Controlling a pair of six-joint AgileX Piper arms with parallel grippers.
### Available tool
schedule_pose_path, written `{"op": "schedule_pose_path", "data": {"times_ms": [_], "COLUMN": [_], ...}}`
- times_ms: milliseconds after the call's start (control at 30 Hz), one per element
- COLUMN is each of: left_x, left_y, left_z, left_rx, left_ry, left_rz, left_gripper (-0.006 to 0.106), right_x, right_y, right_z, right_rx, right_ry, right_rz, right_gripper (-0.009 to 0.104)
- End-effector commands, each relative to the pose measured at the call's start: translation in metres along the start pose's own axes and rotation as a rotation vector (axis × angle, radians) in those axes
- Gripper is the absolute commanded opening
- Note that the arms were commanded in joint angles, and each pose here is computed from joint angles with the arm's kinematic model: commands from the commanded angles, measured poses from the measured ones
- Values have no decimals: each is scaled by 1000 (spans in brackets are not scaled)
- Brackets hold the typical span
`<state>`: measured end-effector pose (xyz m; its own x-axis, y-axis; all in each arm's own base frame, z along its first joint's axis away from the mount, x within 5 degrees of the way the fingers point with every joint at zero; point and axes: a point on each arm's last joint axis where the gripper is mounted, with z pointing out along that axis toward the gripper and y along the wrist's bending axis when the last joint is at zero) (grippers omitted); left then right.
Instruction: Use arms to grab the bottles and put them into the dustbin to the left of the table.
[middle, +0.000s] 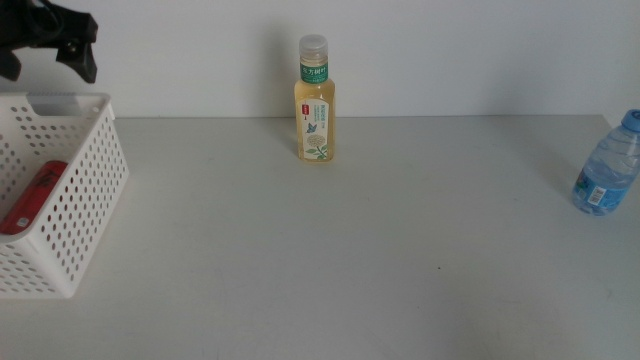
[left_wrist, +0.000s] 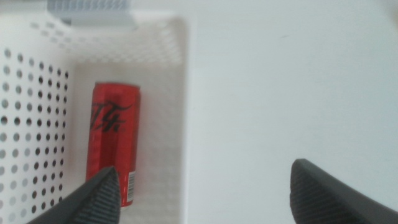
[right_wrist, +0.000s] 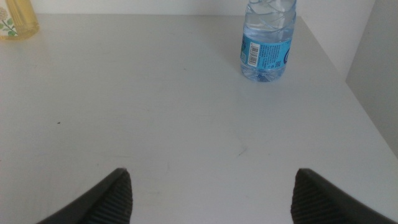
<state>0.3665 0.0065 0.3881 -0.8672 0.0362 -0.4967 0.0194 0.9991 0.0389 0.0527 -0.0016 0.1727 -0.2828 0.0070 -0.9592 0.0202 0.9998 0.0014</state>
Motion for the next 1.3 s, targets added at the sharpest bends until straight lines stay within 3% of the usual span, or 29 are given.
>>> {"op": "schedule_pose_path", "data": {"times_ms": [0,233,367,500,700,900,1167,1267], "left_x": [6,26,49,77,126,156,178,177], "left_y": [-15,-59,-85,-108,-118,-123,-121,-123], "left_z": [-54,-105,-119,-113,-73,-34,-9,-10], "left_rx": [0,45,86,208,363,435,428,452], "left_ry": [-121,-273,-464,-666,-812,-883,-802,-851], "left_rz": [30,110,194,237,221,238,253,247], "left_gripper": [94,94,94,94,94,93,93,93], "right_x": [-7,-7,-7,-7,-7,-7,-7,-7], "right_y": [-1,-1,-1,-1,-1,-1,-1,-1], "right_z": [-2,-2,-2,-2,-2,-2,-2,-2], "right_rx": [9,9,9,9,9,9,9,9], "right_ry": [-69,-69,-69,-69,-69,-69,-69,-69], "right_rz": [-22,-22,-22,-22,-22,-22,-22,-22], "right_gripper": [65,65,65,65,65,65,65,65]}}
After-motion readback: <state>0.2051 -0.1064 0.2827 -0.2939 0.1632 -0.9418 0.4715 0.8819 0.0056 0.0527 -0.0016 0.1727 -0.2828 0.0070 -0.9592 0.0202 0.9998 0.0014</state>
